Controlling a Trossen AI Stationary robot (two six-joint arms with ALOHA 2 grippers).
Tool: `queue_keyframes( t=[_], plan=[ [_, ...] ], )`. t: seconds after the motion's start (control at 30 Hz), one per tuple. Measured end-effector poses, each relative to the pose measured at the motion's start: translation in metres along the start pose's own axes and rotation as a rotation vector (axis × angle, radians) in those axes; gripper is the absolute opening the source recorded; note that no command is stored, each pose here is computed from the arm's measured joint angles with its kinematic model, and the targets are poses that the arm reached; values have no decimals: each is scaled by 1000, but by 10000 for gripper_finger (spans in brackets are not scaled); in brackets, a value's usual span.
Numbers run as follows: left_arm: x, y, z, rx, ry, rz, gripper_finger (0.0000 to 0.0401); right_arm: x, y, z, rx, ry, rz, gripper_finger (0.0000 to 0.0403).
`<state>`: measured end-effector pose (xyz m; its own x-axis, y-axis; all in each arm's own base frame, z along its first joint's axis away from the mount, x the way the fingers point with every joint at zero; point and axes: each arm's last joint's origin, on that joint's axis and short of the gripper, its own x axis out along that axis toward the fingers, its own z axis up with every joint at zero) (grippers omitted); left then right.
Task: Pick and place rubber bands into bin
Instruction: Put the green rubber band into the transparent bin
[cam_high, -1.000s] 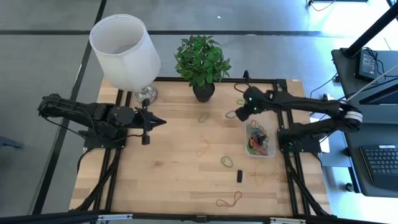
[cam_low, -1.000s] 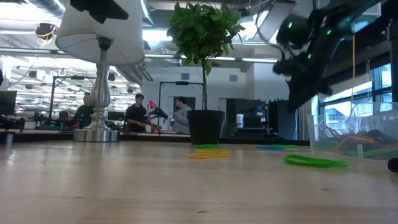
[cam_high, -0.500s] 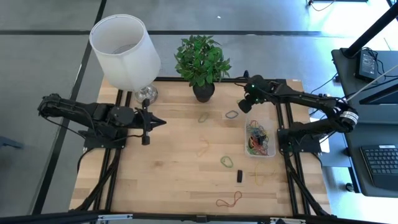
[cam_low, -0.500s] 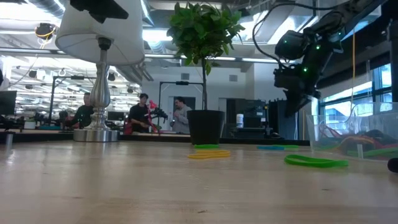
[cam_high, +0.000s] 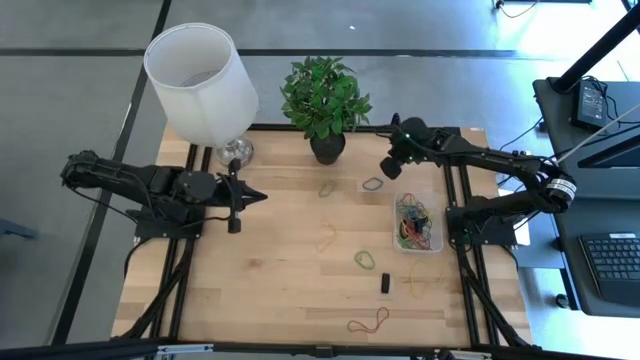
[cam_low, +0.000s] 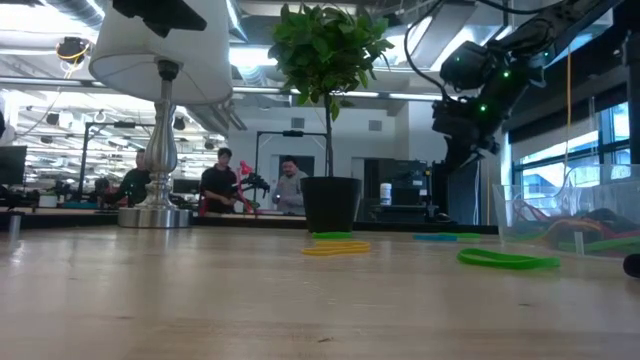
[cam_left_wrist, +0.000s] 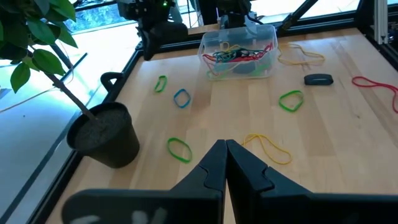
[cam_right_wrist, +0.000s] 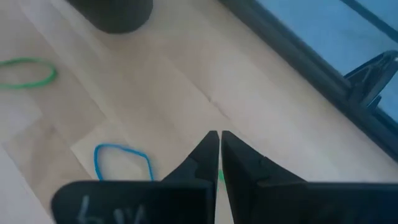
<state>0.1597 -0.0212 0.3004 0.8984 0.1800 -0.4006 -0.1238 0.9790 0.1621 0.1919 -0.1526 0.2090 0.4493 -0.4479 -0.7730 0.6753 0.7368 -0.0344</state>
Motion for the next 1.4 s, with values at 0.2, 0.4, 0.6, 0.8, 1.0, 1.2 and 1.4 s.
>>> queue_keyframes(
  t=[0.2,0.4,0.6,0.8,1.0,1.2,1.4],
  plan=[
    [0,0,0,0,0,0,6,0,0,-1,1,11,3,23],
    [0,0,0,0,0,0,4,-2,0,0,-46,37,1,29],
    [0,0,0,0,0,0,8,-12,-8,15,-51,40,-18,83],
    [0,0,0,0,0,0,4,13,-16,13,-18,169,7,153],
    [0,0,0,0,-1,0,6,51,-23,6,0,366,4,208],
    [0,0,0,0,-1,0,8,75,-31,4,-32,491,12,213],
    [0,0,0,0,0,0,4,94,-33,-5,-29,564,39,175]
  ],
)
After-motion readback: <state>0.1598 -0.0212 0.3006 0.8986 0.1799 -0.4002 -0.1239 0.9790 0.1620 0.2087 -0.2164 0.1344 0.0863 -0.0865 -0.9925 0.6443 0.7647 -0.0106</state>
